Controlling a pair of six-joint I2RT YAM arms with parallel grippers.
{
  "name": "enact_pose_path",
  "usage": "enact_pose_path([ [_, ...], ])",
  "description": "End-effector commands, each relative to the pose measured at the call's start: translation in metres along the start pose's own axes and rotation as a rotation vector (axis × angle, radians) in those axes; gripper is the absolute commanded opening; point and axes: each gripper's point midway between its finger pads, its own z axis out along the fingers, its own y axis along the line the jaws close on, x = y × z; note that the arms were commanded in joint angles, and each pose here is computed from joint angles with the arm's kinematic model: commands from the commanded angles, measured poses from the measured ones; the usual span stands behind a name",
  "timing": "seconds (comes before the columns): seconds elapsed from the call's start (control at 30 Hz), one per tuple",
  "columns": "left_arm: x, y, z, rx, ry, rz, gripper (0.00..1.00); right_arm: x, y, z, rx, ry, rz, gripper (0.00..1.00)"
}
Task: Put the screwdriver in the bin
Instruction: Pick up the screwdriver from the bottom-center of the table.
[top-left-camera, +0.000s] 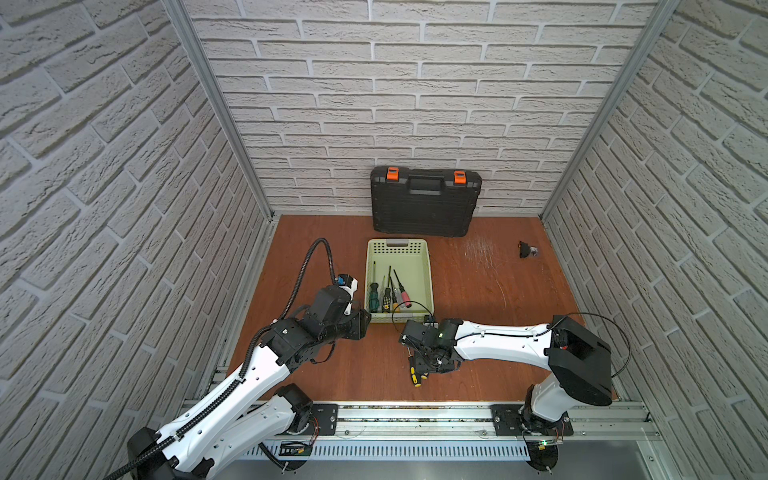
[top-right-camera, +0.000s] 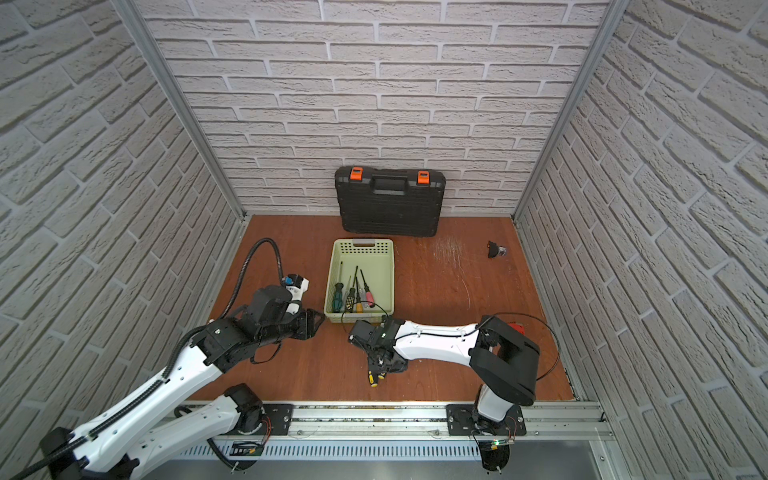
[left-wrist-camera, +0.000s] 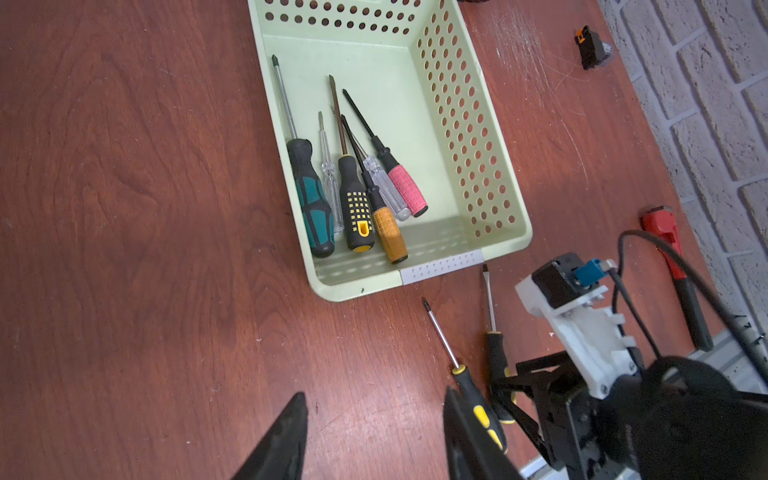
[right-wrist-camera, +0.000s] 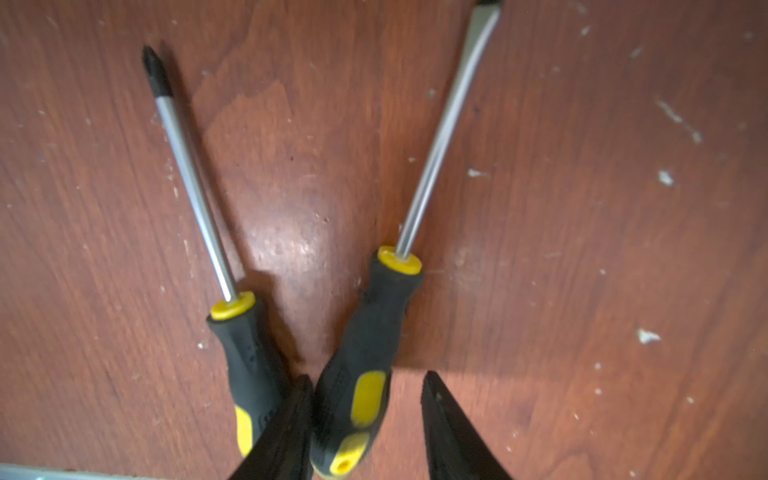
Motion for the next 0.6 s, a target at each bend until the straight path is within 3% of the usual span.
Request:
enact_pose_path([
  [0.0,-0.003,0.005,-0.003,-0.023,-0.017,0.001,0.53,-0.002,-0.009,0.007,0.016,0.0,-0.004,0.4],
  [0.27,-0.008,0.006,-0.003,-0.04,-0.018,0.01,0.53,0.004,-0.007,0.017,0.009,0.034,-0.025,0.22],
  [0.37,-0.009,0.006,-0.004,-0.046,-0.016,0.021,0.53,0.004,-0.005,0.018,-0.001,0.038,-0.037,0.06],
  [0.57,-0.017,0.014,-0.011,-0.096,-0.032,0.049,0.53,0.003,-0.017,-0.003,0.029,0.025,-0.099,0.06],
])
